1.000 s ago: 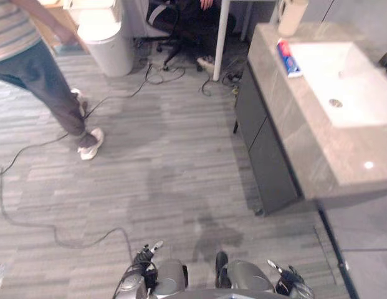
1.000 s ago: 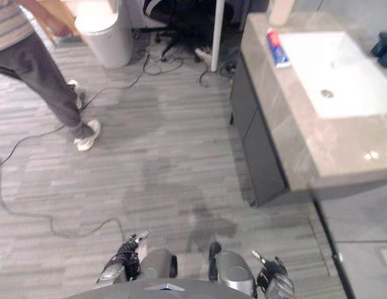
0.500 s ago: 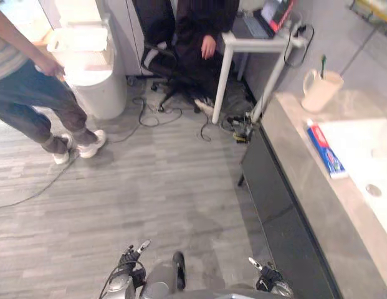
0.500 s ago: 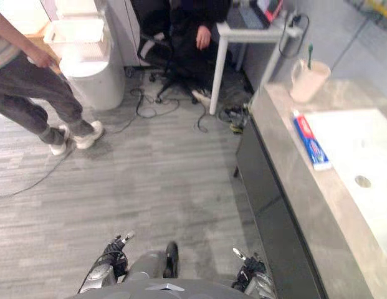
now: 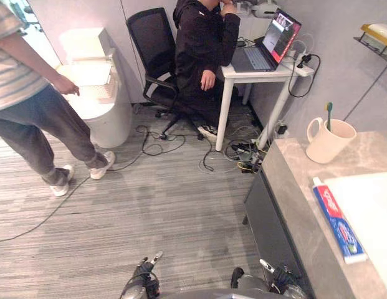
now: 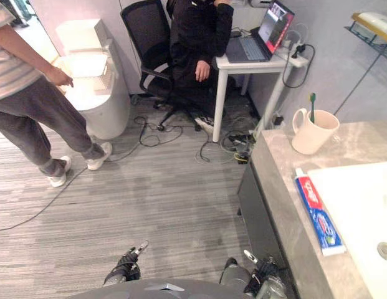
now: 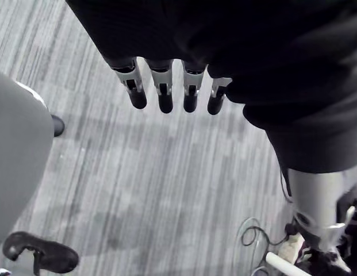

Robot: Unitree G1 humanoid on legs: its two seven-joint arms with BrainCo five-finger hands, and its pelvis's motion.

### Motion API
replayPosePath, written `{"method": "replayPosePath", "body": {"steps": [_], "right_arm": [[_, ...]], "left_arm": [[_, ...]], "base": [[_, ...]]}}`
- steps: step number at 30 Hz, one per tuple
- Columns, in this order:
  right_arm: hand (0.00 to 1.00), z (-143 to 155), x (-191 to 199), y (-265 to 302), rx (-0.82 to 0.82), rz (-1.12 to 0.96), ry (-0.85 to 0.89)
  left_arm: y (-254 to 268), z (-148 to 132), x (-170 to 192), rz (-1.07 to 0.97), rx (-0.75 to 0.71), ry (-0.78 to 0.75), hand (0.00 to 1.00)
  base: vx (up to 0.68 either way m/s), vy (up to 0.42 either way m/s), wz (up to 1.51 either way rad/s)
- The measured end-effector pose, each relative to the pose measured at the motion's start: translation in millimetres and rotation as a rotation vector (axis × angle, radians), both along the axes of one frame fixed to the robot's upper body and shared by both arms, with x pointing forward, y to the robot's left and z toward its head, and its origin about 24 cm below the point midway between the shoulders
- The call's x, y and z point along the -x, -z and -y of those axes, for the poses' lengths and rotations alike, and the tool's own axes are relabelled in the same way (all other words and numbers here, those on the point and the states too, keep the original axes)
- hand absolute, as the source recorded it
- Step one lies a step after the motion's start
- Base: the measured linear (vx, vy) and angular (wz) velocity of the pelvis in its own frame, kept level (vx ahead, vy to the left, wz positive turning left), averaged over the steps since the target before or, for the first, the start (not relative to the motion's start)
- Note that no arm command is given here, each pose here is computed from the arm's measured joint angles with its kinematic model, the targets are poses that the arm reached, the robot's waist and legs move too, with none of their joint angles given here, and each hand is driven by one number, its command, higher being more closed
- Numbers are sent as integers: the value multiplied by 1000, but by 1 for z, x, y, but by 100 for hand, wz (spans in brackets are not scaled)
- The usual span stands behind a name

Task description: Organize washtable

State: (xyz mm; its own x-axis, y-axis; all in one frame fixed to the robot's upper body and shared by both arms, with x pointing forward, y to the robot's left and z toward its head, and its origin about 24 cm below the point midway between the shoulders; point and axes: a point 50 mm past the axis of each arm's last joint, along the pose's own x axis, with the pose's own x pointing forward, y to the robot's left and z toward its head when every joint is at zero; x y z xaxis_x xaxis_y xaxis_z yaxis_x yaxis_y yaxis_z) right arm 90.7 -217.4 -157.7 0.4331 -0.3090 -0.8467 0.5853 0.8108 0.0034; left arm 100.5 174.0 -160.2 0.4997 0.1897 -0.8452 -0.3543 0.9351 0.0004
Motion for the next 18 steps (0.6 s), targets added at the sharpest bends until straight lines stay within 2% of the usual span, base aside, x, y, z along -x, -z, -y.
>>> {"method": "replayPosePath", "body": {"steps": [1,9,18], "right_arm": [[0,2,13,6,-82,-11,132],[0,1,13,6,-84,-15,128],[0,0,5,4,-61,-19,33]], "left_arm": [[2,-6,-3,-29,-19,97,0],[2,-7,-3,-29,-23,104,0],[0,-7,-8,-39,-69,247,0]], "base": [[18,-40,5],[0,0,0],[7,15,-7]]}}
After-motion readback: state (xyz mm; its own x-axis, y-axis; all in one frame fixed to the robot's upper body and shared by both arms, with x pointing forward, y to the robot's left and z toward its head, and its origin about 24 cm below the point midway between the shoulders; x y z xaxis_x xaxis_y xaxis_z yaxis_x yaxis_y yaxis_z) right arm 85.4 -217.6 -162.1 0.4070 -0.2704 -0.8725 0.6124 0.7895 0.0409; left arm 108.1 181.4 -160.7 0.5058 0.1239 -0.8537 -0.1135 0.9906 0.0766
